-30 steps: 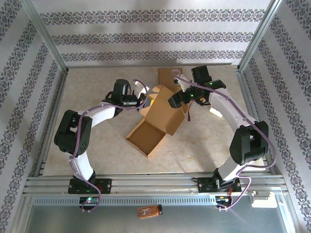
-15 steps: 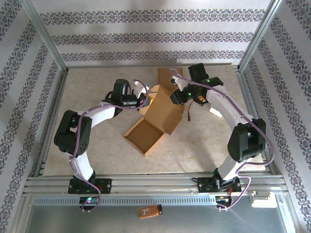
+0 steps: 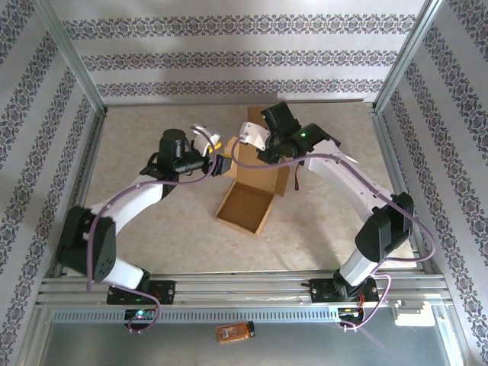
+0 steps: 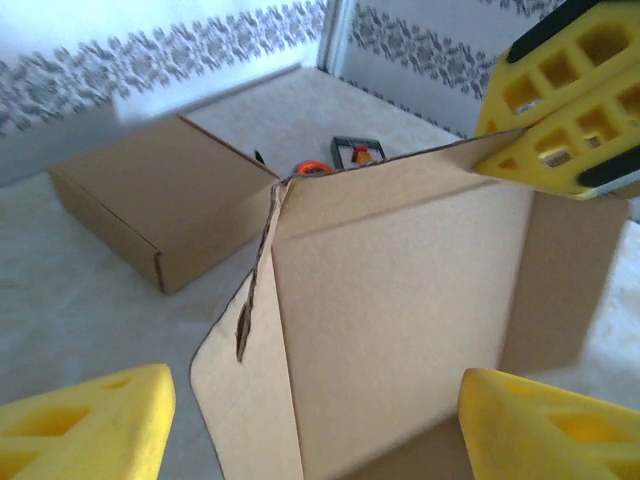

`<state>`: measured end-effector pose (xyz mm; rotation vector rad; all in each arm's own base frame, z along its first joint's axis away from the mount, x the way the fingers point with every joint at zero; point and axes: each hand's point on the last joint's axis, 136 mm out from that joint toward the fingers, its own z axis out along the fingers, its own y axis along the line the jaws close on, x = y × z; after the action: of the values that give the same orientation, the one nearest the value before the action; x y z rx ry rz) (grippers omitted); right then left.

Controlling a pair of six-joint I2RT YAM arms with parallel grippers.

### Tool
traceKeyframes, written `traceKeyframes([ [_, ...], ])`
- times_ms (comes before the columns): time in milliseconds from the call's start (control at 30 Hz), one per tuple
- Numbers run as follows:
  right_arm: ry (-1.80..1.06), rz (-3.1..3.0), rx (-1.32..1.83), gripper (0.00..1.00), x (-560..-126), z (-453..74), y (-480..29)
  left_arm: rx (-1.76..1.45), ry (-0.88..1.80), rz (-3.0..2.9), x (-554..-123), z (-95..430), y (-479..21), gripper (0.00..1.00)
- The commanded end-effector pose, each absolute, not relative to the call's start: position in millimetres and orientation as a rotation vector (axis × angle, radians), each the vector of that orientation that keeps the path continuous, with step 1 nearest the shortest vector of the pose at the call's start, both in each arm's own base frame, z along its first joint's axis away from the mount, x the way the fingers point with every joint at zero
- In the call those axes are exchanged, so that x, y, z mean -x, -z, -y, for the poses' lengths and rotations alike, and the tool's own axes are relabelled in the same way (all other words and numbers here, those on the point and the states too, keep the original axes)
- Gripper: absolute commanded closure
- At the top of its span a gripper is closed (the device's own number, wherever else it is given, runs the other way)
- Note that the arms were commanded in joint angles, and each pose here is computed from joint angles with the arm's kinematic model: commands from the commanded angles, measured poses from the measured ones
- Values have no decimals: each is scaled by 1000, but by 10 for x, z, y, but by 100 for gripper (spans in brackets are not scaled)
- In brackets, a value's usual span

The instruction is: Fold the paper box

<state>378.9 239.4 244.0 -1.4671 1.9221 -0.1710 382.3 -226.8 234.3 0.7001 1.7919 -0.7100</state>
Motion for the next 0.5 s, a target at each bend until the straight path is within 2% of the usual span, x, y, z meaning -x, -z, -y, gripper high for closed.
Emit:
traceKeyframes([
  [0, 569, -1654, 1542, 100, -4014, -2312, -2831, -570, 615, -1791, -3789, 2048, -2495, 20],
  [200, 629, -1468, 1632, 100, -4010, -2624, -2804, -524, 517, -1873, -3667, 1848, -2415, 16],
  [467, 521, -1452, 1668, 100, -3906, -2706, -2633, -681, 308, -1955, -3852, 1763, -1941, 16],
])
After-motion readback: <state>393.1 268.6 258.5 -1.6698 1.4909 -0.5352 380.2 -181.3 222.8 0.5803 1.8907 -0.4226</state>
